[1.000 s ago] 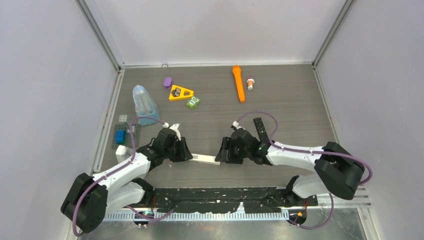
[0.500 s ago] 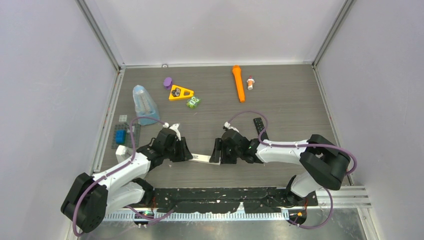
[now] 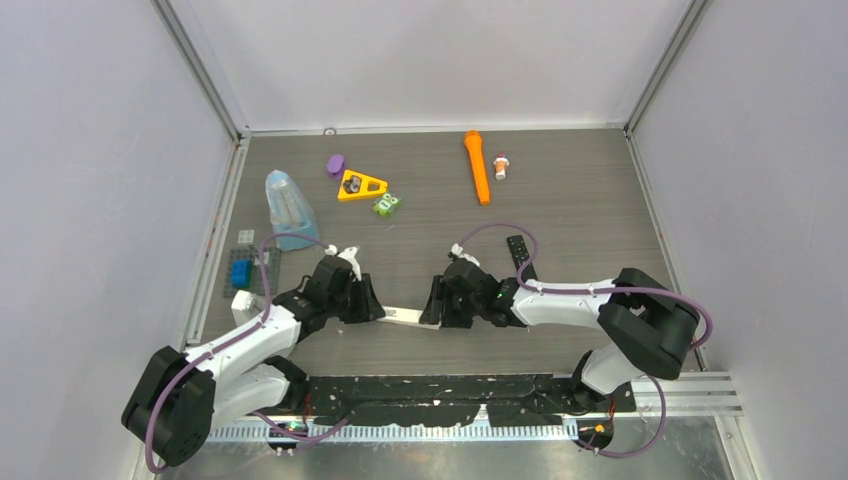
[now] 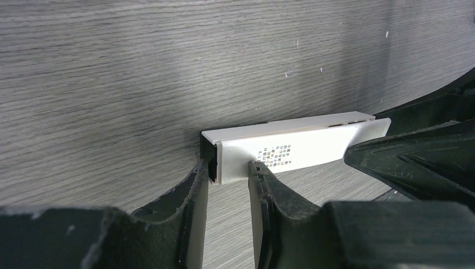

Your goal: Load the batteries into the remote control

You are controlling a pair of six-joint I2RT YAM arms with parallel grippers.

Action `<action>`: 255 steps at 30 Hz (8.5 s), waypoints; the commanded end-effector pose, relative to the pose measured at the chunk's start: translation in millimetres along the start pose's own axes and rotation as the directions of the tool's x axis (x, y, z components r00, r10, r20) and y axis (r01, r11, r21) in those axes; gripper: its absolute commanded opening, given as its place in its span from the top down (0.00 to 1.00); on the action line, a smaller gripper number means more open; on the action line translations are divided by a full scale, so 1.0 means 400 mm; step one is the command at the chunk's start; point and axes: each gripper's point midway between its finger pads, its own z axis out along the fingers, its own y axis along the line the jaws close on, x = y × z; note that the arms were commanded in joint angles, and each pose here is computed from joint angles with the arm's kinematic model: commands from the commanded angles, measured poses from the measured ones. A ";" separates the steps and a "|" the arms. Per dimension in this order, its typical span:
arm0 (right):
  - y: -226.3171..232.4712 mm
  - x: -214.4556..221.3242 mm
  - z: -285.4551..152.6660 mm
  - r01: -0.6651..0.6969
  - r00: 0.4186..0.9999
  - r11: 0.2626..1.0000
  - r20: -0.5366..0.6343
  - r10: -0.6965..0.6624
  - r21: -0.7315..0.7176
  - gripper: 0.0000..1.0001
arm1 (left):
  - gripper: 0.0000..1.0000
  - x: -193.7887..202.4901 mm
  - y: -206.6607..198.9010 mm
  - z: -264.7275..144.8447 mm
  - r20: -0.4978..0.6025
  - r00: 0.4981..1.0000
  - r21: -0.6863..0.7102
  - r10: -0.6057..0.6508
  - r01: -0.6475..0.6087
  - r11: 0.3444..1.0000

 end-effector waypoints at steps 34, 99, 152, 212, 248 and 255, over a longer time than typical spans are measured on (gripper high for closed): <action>0.115 -0.158 -0.135 0.077 0.964 0.993 0.260 -0.052 -0.086 0.76 | 0.32 0.047 0.044 -0.020 -0.053 0.998 -0.071 0.017 -0.021 0.997; 0.049 -0.033 0.036 0.102 0.993 0.994 0.049 -0.105 0.050 0.30 | 0.31 0.055 0.064 0.004 -0.042 0.998 -0.101 -0.037 0.032 0.994; -0.022 0.002 0.097 0.101 0.995 0.980 -0.019 -0.099 0.170 0.37 | 0.32 0.066 0.069 0.007 -0.050 0.998 -0.103 -0.047 0.042 0.994; -0.024 -0.204 0.020 0.553 0.812 0.801 0.065 -0.580 0.232 0.39 | 0.21 -0.140 0.002 -0.014 0.101 0.994 -0.111 -0.035 0.047 0.993; 0.128 -0.108 0.022 0.747 0.656 0.663 0.104 -0.748 0.053 0.45 | 0.27 -0.081 0.066 -0.091 0.202 0.978 -0.138 -0.060 0.089 0.986; 0.144 -0.091 0.045 0.802 0.584 0.591 0.100 -0.806 0.086 0.53 | 0.26 -0.090 0.070 -0.112 0.234 0.970 -0.147 -0.061 0.097 0.984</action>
